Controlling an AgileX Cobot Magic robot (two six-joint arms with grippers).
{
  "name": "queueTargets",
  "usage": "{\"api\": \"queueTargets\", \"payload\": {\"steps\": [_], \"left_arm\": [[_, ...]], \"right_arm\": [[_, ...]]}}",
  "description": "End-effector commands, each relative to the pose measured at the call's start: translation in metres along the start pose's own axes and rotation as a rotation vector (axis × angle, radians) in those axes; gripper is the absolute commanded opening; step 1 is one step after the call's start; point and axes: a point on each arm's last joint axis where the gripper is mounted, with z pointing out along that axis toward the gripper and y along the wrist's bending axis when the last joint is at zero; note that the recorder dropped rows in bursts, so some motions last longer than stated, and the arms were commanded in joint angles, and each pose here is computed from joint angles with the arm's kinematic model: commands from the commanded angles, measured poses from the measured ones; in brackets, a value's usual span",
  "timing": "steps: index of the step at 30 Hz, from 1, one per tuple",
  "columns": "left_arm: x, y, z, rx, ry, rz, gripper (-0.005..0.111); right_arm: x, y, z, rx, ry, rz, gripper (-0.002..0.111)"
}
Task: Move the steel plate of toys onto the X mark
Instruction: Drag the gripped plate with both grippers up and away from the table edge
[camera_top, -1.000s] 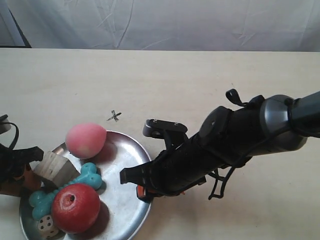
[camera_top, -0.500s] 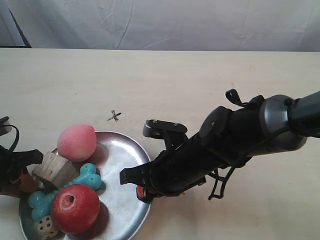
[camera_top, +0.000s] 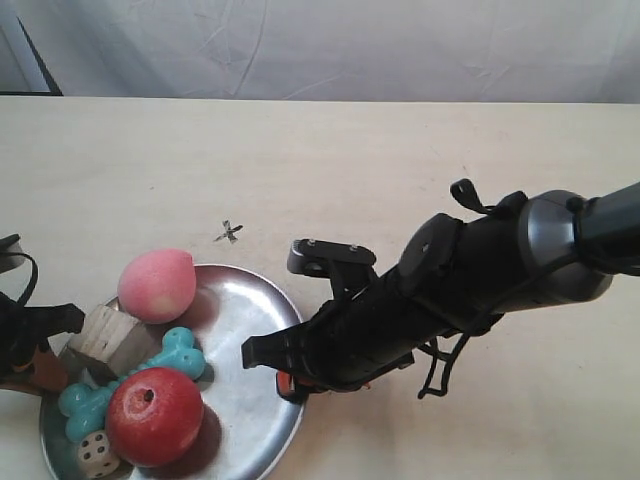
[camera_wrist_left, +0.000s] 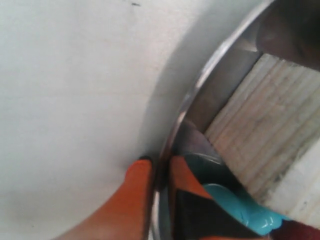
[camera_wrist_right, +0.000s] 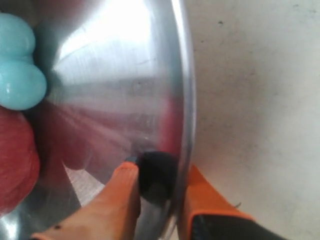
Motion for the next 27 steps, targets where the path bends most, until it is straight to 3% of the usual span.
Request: {"api": "queueTargets", "payload": {"steps": [1, 6, 19, 21, 27], "left_arm": [[-0.002, -0.007, -0.002, 0.061, 0.011, -0.061, 0.0], [-0.005, -0.014, -0.006, 0.12, 0.016, -0.045, 0.0], [-0.006, -0.017, -0.012, 0.13, 0.0, -0.036, 0.0], [-0.008, -0.018, -0.013, 0.134, -0.002, -0.031, 0.0], [-0.02, -0.026, -0.024, 0.167, -0.023, -0.019, 0.0]], "right_arm": [[0.001, -0.001, 0.001, 0.015, 0.005, -0.066, -0.001], [0.001, -0.001, 0.001, 0.014, 0.007, -0.063, -0.001], [-0.019, 0.024, -0.007, -0.075, 0.006, -0.097, -0.001], [-0.024, 0.025, -0.009, -0.04, 0.007, -0.093, -0.001], [-0.042, -0.001, -0.022, -0.006, 0.039, 0.002, -0.001]]}}
